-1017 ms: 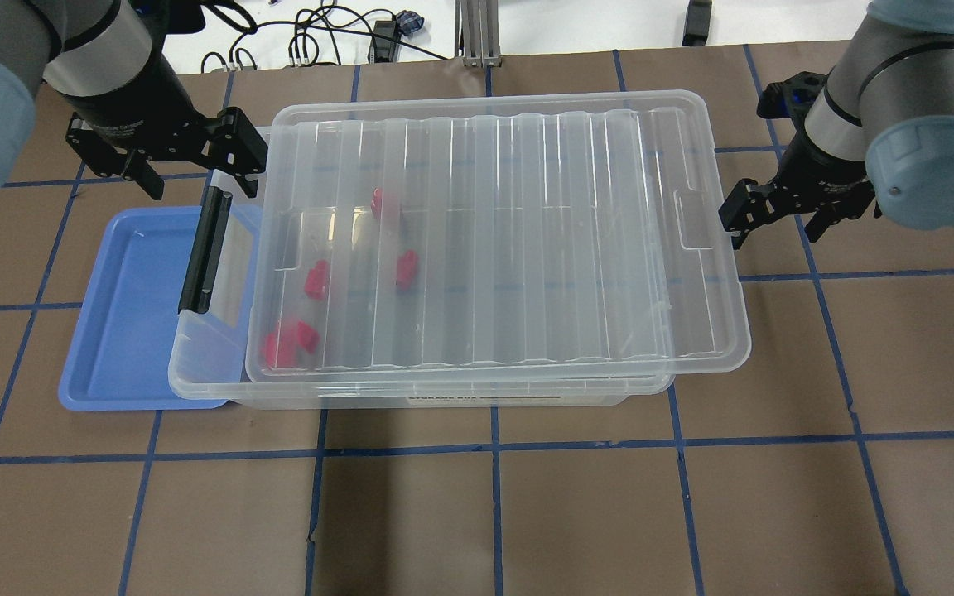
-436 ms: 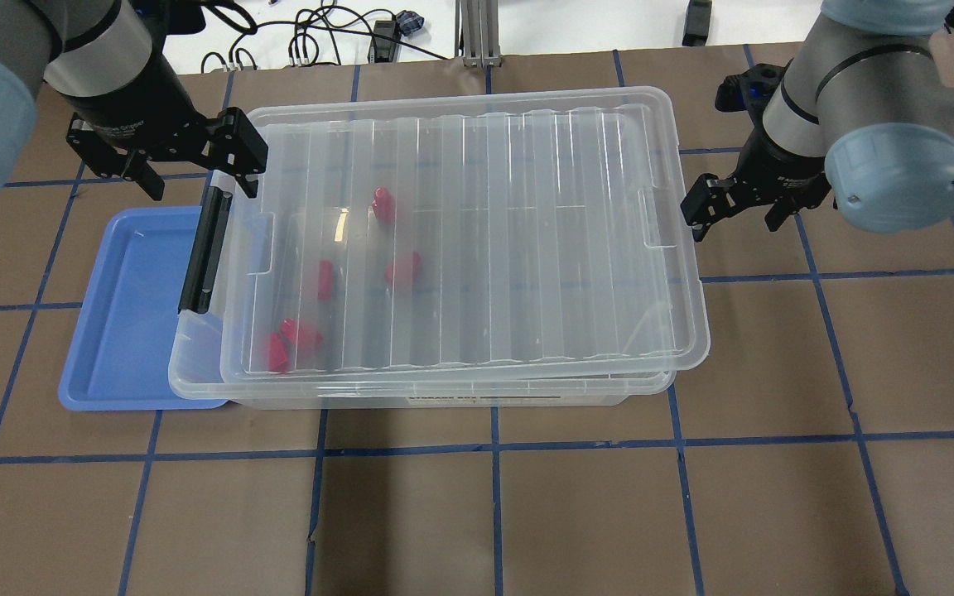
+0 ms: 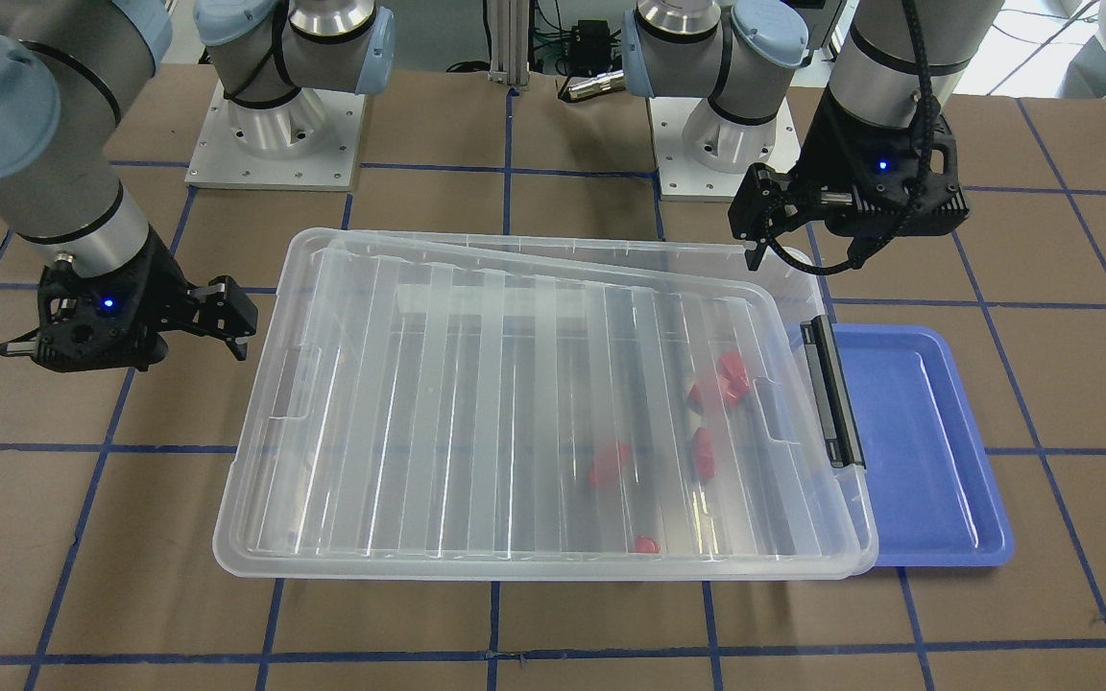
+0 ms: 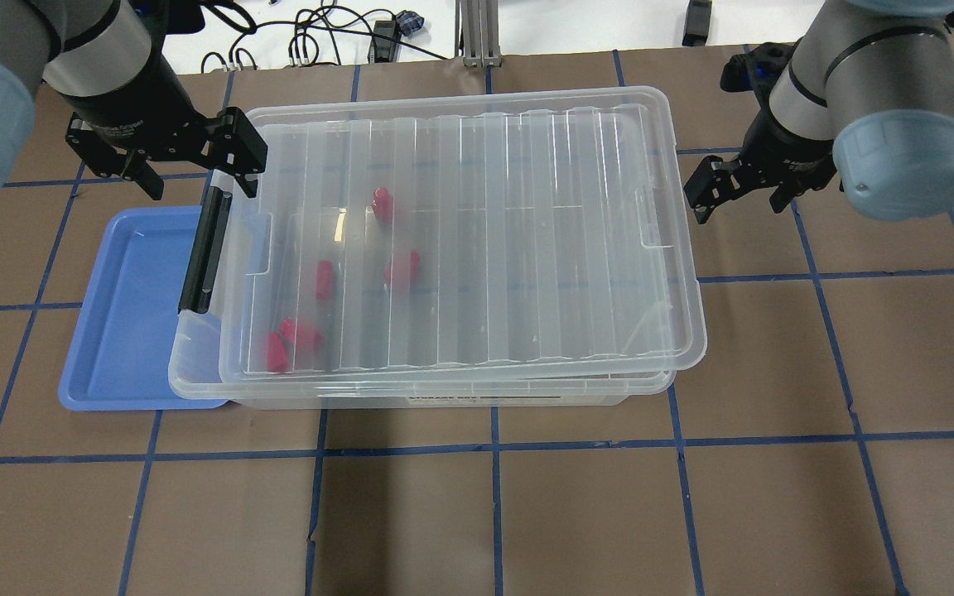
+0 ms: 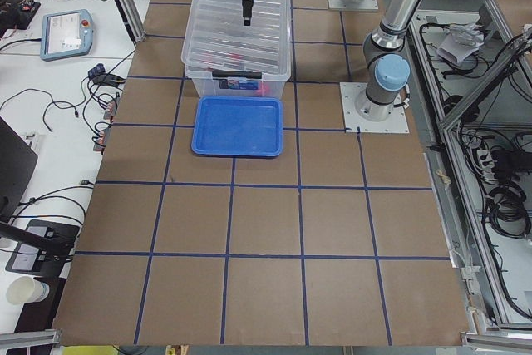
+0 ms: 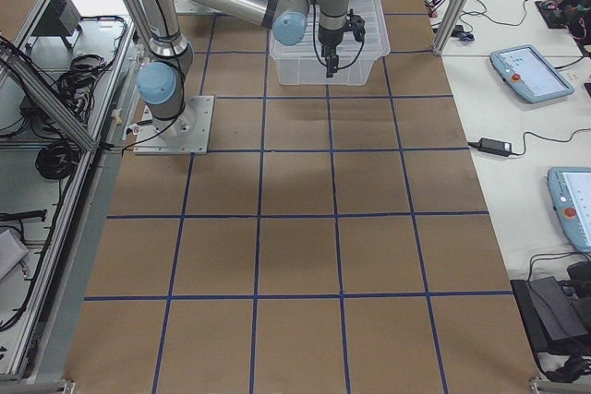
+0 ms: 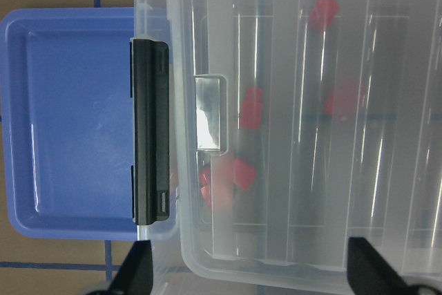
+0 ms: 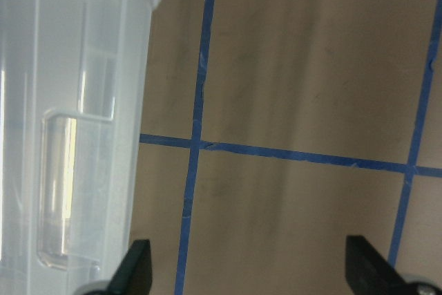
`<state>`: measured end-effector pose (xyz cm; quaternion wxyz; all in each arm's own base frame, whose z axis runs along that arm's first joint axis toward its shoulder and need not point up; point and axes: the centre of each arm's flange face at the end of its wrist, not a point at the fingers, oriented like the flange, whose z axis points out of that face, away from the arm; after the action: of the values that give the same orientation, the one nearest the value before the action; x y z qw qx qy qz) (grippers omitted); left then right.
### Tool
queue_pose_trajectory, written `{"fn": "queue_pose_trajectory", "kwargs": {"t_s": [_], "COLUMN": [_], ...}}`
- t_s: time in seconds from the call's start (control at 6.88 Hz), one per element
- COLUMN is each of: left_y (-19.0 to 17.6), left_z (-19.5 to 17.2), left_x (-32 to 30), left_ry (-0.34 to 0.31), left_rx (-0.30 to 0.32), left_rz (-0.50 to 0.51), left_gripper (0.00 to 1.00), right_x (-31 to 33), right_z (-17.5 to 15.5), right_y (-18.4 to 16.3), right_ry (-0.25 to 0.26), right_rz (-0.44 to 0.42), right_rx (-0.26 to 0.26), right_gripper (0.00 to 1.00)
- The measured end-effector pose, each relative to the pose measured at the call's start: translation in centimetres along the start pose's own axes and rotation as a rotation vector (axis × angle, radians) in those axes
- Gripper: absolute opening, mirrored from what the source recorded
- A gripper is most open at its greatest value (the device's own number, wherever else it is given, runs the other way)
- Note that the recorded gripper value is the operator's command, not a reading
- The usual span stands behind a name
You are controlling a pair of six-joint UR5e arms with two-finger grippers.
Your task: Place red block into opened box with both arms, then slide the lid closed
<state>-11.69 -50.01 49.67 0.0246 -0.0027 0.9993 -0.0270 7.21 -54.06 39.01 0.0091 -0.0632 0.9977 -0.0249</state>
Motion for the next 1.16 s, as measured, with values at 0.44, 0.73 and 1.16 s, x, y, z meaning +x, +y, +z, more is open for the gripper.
{"fn": "queue_pose_trajectory", "kwargs": {"t_s": [0.44, 0.73, 1.16], "left_y": [0.0, -0.1, -0.1], "left_z": [0.0, 0.2, 0.2], "left_x": [0.0, 0.0, 0.0], "left_ry": [-0.001, -0.001, 0.000], "left_rx": [0.000, -0.004, -0.003], "left_rz": [0.000, 0.001, 0.002], "left_gripper": [1.00, 1.00, 1.00], "right_x": [-2.5, -8.2, -10.6], "right_z": [-10.8, -13.5, -12.9], "right_y": [0.5, 1.0, 1.3], "right_ry": [0.009, 0.008, 0.007], "right_rz": [0.066, 0.049, 0.019], "right_rx": [0.022, 0.038, 0.023], "right_gripper": [1.00, 1.00, 1.00]}}
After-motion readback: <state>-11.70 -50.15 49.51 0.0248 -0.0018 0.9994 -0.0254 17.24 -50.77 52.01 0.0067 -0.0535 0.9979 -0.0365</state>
